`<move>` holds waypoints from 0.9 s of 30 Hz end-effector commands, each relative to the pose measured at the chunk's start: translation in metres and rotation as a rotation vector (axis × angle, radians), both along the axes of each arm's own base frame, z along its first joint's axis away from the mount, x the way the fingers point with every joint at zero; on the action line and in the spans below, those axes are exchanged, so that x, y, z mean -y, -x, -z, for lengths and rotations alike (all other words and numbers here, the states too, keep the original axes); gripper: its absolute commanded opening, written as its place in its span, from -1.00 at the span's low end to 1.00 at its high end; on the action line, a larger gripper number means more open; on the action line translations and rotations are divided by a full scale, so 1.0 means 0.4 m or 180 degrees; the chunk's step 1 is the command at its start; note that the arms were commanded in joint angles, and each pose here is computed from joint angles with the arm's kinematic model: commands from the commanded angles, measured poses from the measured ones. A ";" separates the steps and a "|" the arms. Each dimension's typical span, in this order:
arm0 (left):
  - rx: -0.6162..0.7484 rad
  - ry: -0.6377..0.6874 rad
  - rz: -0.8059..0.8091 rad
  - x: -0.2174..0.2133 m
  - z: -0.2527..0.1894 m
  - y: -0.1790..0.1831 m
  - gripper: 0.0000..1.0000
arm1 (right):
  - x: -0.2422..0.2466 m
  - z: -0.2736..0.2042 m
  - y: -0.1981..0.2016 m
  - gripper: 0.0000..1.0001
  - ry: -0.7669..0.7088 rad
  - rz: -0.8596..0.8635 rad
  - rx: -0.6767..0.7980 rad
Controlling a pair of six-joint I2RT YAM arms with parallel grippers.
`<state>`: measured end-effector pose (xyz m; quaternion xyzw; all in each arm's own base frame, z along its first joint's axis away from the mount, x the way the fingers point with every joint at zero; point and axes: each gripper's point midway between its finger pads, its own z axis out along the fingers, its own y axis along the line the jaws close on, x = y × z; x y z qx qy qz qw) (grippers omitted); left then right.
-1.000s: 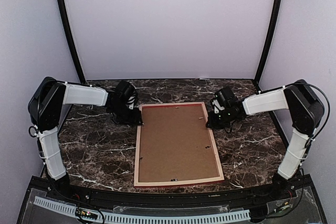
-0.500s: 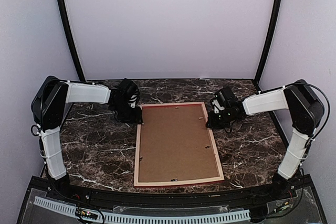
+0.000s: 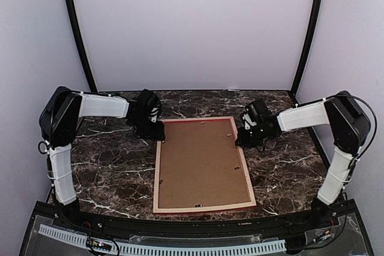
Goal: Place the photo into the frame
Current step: Press the fastener onto the backboard.
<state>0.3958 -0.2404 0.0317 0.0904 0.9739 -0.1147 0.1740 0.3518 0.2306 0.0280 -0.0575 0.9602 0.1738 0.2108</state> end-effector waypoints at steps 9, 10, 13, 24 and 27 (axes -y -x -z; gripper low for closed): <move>0.0153 0.0136 0.0061 0.018 -0.024 -0.008 0.13 | 0.003 0.079 0.064 -0.92 0.0053 -0.0131 -0.0366; 0.0211 0.0136 0.0050 0.015 -0.042 -0.011 0.15 | 0.004 0.080 0.064 -0.92 0.0051 -0.0127 -0.0368; 0.0257 0.0118 0.0053 0.007 -0.059 -0.006 0.20 | 0.001 0.082 0.065 -0.92 0.0036 -0.0132 -0.0379; 0.0161 -0.0052 0.0022 -0.017 -0.033 0.008 0.22 | 0.001 0.085 0.069 -0.92 0.0021 -0.0138 -0.0391; 0.0112 -0.0019 0.0033 -0.008 -0.021 0.010 0.20 | 0.002 0.083 0.072 -0.92 0.0019 -0.0134 -0.0386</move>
